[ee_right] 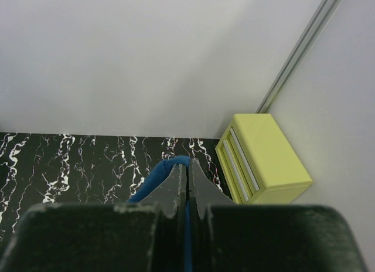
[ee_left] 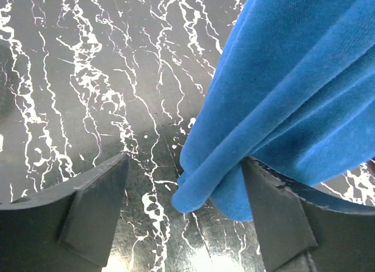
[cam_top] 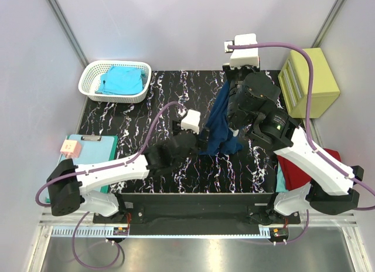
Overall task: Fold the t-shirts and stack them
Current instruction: Flatten out the tshirt
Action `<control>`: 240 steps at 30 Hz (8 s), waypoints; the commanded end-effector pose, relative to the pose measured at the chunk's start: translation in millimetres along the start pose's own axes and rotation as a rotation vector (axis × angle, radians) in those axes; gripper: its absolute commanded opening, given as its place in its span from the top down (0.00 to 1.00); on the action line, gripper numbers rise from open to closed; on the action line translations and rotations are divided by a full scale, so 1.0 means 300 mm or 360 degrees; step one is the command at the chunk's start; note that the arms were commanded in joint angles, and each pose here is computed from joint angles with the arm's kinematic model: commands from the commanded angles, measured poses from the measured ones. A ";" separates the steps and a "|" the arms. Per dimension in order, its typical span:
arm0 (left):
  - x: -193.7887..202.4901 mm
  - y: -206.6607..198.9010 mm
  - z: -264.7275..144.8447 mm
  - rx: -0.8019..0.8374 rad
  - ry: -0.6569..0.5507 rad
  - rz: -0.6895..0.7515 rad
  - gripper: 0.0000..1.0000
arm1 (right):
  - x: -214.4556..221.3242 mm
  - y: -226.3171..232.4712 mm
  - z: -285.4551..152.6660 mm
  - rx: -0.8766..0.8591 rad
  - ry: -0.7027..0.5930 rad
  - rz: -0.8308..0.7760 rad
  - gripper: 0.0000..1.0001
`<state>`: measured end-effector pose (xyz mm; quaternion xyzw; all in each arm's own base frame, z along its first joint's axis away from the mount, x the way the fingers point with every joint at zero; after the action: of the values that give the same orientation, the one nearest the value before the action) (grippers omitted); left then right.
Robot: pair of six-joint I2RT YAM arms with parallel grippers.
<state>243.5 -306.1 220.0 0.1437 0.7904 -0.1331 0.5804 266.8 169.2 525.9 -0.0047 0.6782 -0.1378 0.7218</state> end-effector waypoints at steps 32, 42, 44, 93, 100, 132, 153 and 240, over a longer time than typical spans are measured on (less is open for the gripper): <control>-0.111 0.061 0.002 0.0110 -0.0148 -0.0183 0.10 | -0.037 -0.019 -0.015 -0.0041 -0.0050 0.0116 1.00; -0.078 -0.079 -0.005 0.0362 -0.0101 -0.0206 0.16 | -0.030 -0.013 -0.014 -0.0043 -0.0046 0.0104 1.00; -0.068 -0.096 -0.007 0.0379 -0.0089 -0.0204 0.16 | -0.031 -0.015 -0.013 -0.0043 -0.0047 0.0106 1.00; -0.643 0.450 -0.329 -0.0466 -0.0599 -0.0294 1.00 | -0.011 -0.037 -0.015 -0.0031 -0.0046 0.0117 1.00; -0.727 0.624 -0.412 -0.0765 -0.0696 -0.0294 1.00 | 0.010 -0.060 -0.018 -0.0002 -0.0033 0.0122 1.00; -1.046 0.709 -0.775 -0.0646 -0.0967 -0.0467 1.00 | -0.203 -0.332 -0.083 0.0187 -0.0254 0.0383 1.00; -0.799 0.713 -0.516 -0.0897 -0.0540 -0.0114 1.00 | 0.057 -0.316 0.008 0.0326 -0.0084 0.0212 1.00; 0.154 0.366 0.161 -0.0234 0.0605 -0.0251 0.01 | 1.359 0.470 -0.327 -0.0597 0.1695 0.0141 0.38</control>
<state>320.0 -214.8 150.4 0.0636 0.9083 -0.0727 0.4070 231.8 238.3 103.0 -0.0510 0.9542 0.0314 0.2932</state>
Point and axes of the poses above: each gripper's point midway between its finger pads, its own z axis out along the fingers, its own y axis along the line the jaws close on, x = y × z, the point moved 2 cm from there along -z, back along the fingers, and after that the axes turned 2 degrees about z, right-handed, at the moved point
